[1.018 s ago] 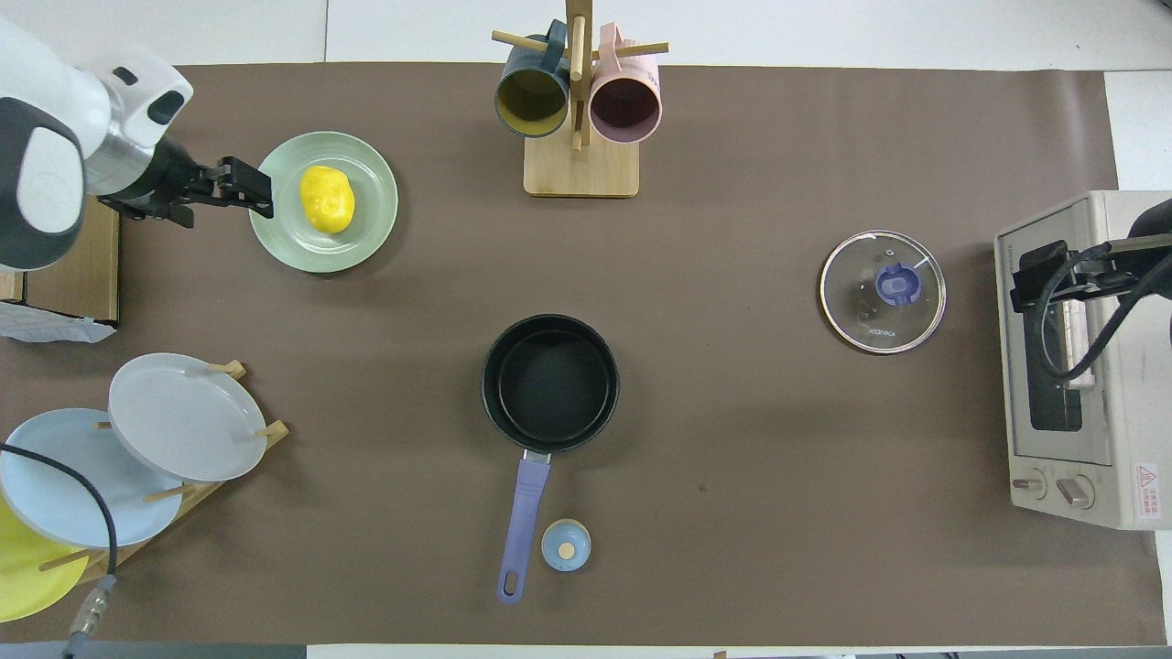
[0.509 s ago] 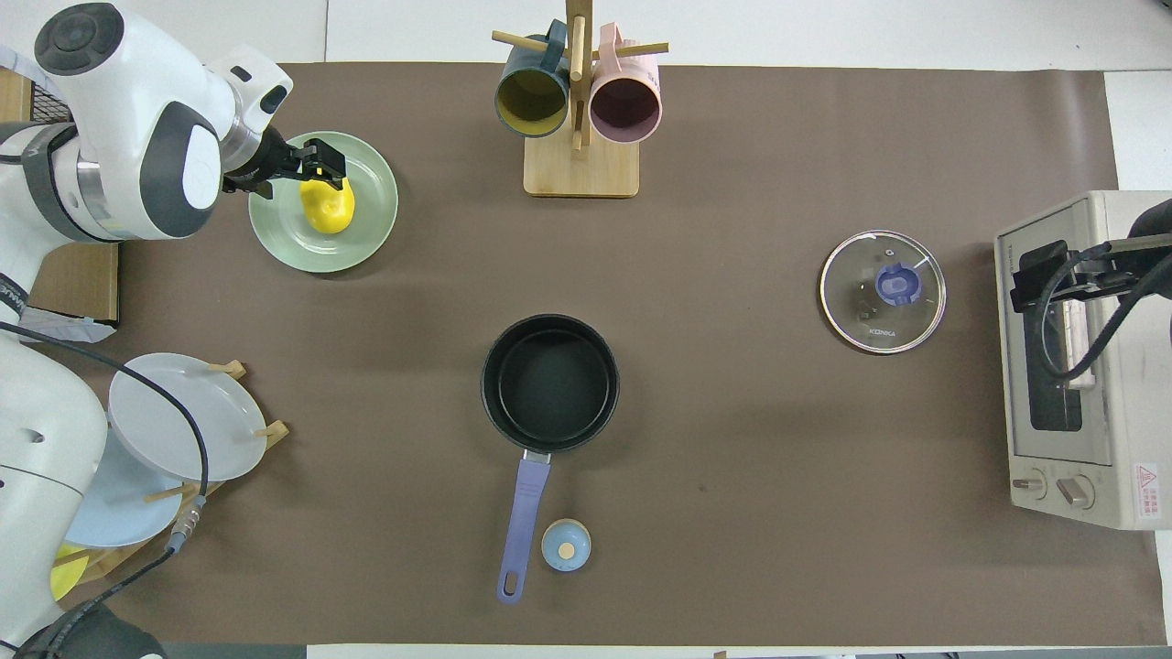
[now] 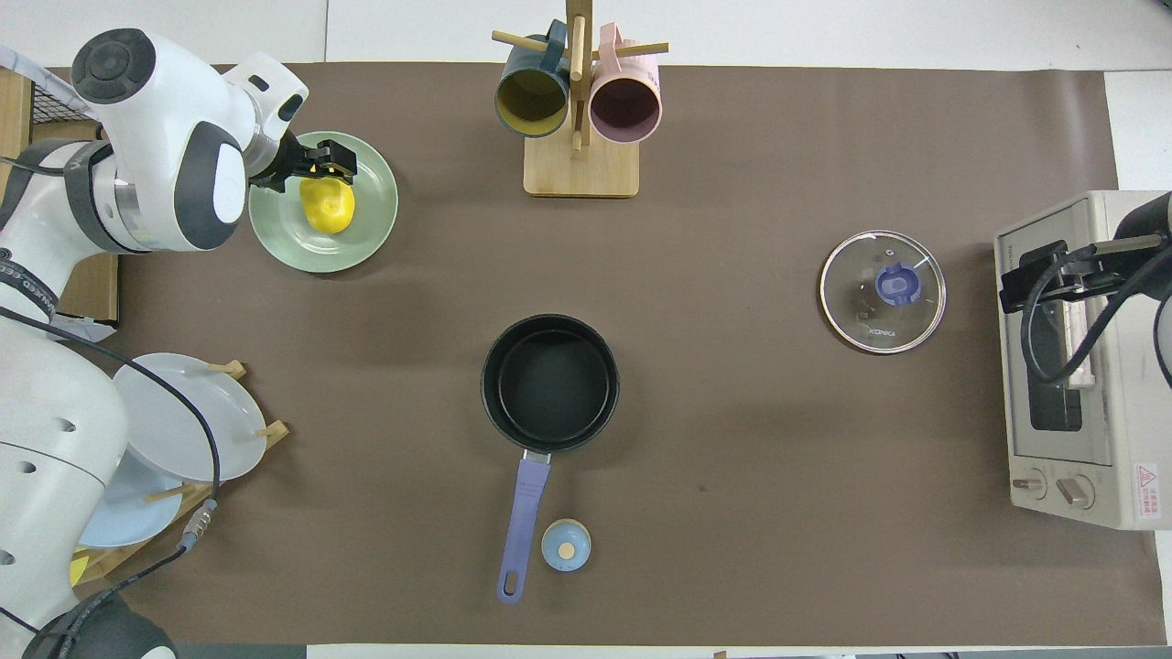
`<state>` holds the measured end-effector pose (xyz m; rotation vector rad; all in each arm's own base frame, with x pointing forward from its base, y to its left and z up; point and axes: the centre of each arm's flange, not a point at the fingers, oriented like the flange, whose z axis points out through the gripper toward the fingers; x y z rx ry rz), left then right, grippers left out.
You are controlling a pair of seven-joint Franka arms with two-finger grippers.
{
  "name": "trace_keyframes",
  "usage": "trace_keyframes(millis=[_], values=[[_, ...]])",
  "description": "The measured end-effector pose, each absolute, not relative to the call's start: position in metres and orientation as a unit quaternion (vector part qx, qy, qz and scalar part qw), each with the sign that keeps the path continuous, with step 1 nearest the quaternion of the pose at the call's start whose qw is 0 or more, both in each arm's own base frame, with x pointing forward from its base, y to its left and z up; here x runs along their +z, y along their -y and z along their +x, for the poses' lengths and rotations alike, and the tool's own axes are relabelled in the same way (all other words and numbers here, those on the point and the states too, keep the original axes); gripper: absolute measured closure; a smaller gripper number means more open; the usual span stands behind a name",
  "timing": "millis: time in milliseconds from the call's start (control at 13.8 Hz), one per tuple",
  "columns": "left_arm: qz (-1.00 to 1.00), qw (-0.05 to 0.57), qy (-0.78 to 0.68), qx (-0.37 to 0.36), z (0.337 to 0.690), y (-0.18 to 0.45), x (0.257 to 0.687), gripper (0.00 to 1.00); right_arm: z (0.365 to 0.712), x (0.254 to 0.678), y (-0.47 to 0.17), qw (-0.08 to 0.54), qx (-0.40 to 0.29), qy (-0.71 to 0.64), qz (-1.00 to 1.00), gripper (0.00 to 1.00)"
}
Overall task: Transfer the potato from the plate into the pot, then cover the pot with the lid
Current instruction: 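Grasp the yellow potato with the left gripper, then carry the potato to the pot while the right gripper grasps the lid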
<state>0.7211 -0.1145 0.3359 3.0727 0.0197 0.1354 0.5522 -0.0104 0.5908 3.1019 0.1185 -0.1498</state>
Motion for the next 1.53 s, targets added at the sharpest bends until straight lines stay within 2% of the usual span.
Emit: trace_keyframes(millis=[364,582,800,1018,1164,1527], values=[[0.999,0.028,-0.003,0.045,0.719,0.121,0.333,0.00,0.553,0.593,0.009,0.016,-0.042,-0.039,0.998,0.00],[0.999,0.013,-0.011,0.046,0.717,0.129,0.329,0.04,0.562,0.593,-0.010,0.015,-0.006,-0.056,0.998,0.00],[0.999,0.010,-0.012,0.047,0.716,0.130,0.329,0.05,0.577,0.563,-0.021,0.012,0.016,-0.065,0.998,0.00],[0.999,0.003,-0.012,0.048,0.717,0.125,0.329,0.14,0.594,0.525,-0.033,0.006,0.019,-0.073,0.997,0.00],[0.999,-0.002,-0.010,0.050,0.717,0.124,0.331,0.37,0.606,0.500,-0.037,-0.005,0.019,-0.074,0.997,0.00],[0.998,0.001,-0.037,0.053,0.717,0.122,0.344,0.38,0.622,0.431,-0.034,-0.005,0.021,-0.102,0.995,0.00]])
